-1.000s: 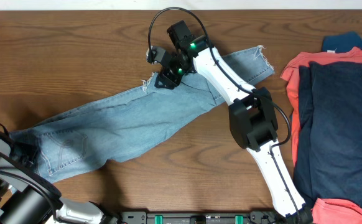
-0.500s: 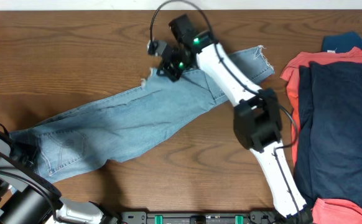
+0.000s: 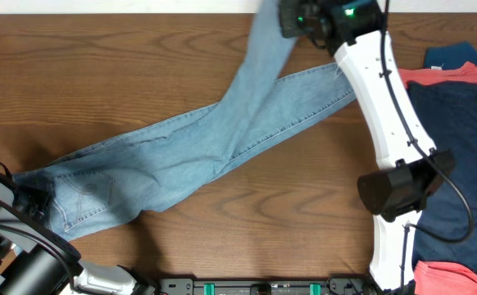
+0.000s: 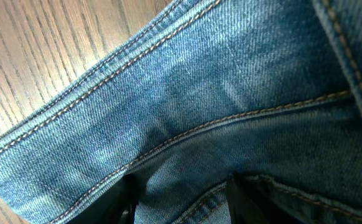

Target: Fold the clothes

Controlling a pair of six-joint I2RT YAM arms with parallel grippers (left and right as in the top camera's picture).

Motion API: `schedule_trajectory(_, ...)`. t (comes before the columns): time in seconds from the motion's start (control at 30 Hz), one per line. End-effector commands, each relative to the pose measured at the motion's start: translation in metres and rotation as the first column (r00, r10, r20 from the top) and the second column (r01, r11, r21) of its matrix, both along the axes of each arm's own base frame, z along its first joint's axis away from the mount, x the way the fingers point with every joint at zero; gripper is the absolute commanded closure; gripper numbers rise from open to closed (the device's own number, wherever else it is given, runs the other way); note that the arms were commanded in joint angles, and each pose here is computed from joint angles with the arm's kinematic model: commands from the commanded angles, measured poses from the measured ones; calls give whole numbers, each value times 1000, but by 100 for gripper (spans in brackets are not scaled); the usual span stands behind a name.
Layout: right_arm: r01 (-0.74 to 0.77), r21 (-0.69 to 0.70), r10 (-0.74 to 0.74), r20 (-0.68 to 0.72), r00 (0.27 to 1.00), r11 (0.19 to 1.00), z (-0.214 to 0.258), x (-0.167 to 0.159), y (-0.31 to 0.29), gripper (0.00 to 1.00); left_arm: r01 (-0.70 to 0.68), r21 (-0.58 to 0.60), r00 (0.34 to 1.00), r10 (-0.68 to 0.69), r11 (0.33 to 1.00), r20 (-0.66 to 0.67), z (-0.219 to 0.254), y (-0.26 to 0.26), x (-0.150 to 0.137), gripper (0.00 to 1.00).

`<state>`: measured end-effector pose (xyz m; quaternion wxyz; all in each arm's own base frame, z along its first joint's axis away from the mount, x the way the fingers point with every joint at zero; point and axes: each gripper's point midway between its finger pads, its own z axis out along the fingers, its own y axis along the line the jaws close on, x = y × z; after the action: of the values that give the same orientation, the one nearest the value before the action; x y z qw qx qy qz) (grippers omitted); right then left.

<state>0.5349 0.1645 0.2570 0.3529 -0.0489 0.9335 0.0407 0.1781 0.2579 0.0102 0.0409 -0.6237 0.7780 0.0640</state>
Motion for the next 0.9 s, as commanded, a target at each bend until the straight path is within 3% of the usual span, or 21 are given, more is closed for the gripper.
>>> schedule_trajectory(0.0, 250, -12, -250, -51, 967, 968, -23, 6, -48, 99, 0, -26, 1000, 1, 1000, 6, -7, -4, 2, 52)
schedule_trajectory(0.47, 374, -97, -386, -195, 902, 922, -67, -8, -126, 98, 0, -23, 1000, 1, 1000, 9, -7, -3, 3, 52)
schedule_trajectory(0.57, 367, -117, -384, -228, 895, 923, -89, -11, -129, 82, 0, -21, 1000, 1, 1000, 11, -7, -3, 3, 51)
schedule_trajectory(0.63, 272, -136, -300, -256, 919, 952, -108, -12, -122, 67, 0, -21, 1000, 1, 1000, 11, -7, -3, 3, 51)
schedule_trajectory(0.67, 215, -139, -246, -274, 930, 967, -120, -12, -118, 55, 0, -21, 1000, 1, 1000, 11, -7, -3, 3, 48)
schedule_trajectory(0.7, 160, -137, -194, -292, 936, 978, -131, -14, -113, 33, 0, -21, 1000, 1, 1000, 11, -7, -3, 3, 47)
schedule_trajectory(0.73, 120, -138, -157, -304, 940, 983, -140, -15, -110, 23, 0, -21, 1000, 1, 1000, 11, -7, -3, 3, 47)
schedule_trajectory(0.87, 53, -161, -101, -305, 947, 986, -163, -14, -110, 22, -1, -21, 1000, 1, 1000, 11, -7, -3, 3, 46)
